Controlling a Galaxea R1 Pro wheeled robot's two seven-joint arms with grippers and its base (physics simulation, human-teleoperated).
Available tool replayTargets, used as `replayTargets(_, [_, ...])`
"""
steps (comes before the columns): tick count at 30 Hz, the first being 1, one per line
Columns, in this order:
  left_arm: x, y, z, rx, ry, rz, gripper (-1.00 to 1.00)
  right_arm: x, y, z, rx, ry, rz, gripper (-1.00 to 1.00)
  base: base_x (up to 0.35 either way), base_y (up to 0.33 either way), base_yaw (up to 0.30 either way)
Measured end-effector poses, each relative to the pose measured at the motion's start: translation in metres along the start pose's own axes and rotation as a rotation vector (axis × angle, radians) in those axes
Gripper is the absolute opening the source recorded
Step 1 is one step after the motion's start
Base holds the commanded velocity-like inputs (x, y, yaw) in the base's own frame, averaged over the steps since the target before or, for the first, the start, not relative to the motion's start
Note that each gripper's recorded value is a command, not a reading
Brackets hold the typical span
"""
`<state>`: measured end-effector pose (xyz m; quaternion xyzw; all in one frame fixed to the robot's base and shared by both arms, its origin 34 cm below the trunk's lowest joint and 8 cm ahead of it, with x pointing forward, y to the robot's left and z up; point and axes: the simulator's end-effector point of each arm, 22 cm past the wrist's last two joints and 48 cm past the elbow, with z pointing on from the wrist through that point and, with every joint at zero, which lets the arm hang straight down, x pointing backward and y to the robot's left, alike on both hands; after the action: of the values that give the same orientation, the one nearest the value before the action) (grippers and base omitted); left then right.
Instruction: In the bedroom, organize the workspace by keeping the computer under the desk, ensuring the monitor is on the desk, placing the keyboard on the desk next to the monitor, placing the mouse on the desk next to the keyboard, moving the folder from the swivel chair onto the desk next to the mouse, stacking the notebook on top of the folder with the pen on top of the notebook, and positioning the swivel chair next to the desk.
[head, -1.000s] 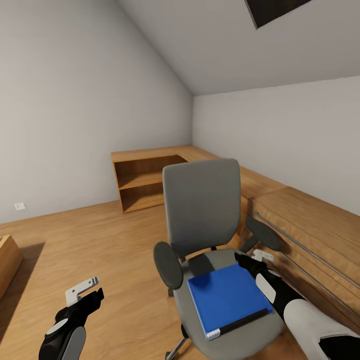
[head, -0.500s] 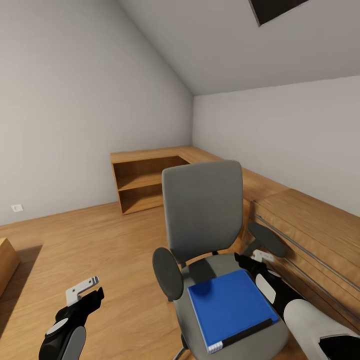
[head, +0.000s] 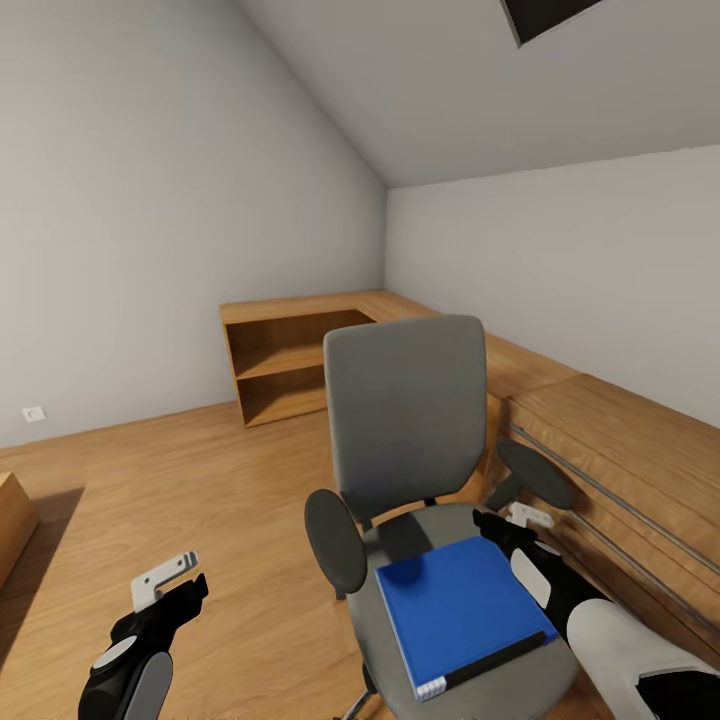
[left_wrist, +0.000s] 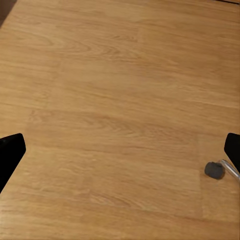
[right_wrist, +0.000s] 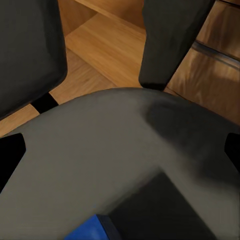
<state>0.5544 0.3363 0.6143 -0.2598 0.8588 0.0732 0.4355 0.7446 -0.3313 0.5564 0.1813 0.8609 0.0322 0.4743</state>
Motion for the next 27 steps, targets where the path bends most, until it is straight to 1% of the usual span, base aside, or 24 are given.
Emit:
replayTargets(11, [0.009, 0.002, 0.005, 0.0, 0.0, 0.0, 1.0, 0.011, -0.003, 0.004, 0.002, 0.004, -0.003, 1.0, 0.0, 0.0, 0.0])
replayTargets(12, [0.009, 0.002, 0.005, 0.0, 0.0, 0.0, 1.0, 0.013, -0.002, 0.004, 0.001, 0.014, -0.007, 1.0, 0.0, 0.0, 0.0])
replayTargets(13, [0.009, 0.002, 0.005, 0.0, 0.0, 0.0, 1.0, 0.025, -0.001, 0.003, -0.001, 0.069, -0.013, 1.0, 0.0, 0.0, 0.0])
replayTargets(14, [0.009, 0.002, 0.005, 0.0, 0.0, 0.0, 1.0, 0.031, -0.001, 0.003, -0.003, 0.097, -0.016, 1.0, 0.0, 0.0, 0.0])
replayTargets(16, [0.009, 0.002, 0.005, 0.0, 0.0, 0.0, 1.0, 0.032, 0.002, 0.002, -0.008, 0.119, -0.028, 1.0, 0.0, 0.0, 0.0])
replayTargets(20, [0.009, 0.002, 0.005, 0.0, 0.0, 0.0, 1.0, 0.034, 0.006, 0.002, -0.015, 0.138, -0.03, 1.0, 0.0, 0.0, 0.0])
replayTargets(27, [0.009, 0.002, 0.005, 0.0, 0.0, 0.0, 1.0, 0.034, 0.005, 0.001, -0.007, 0.146, -0.025, 1.0, 0.0, 0.0, 0.0])
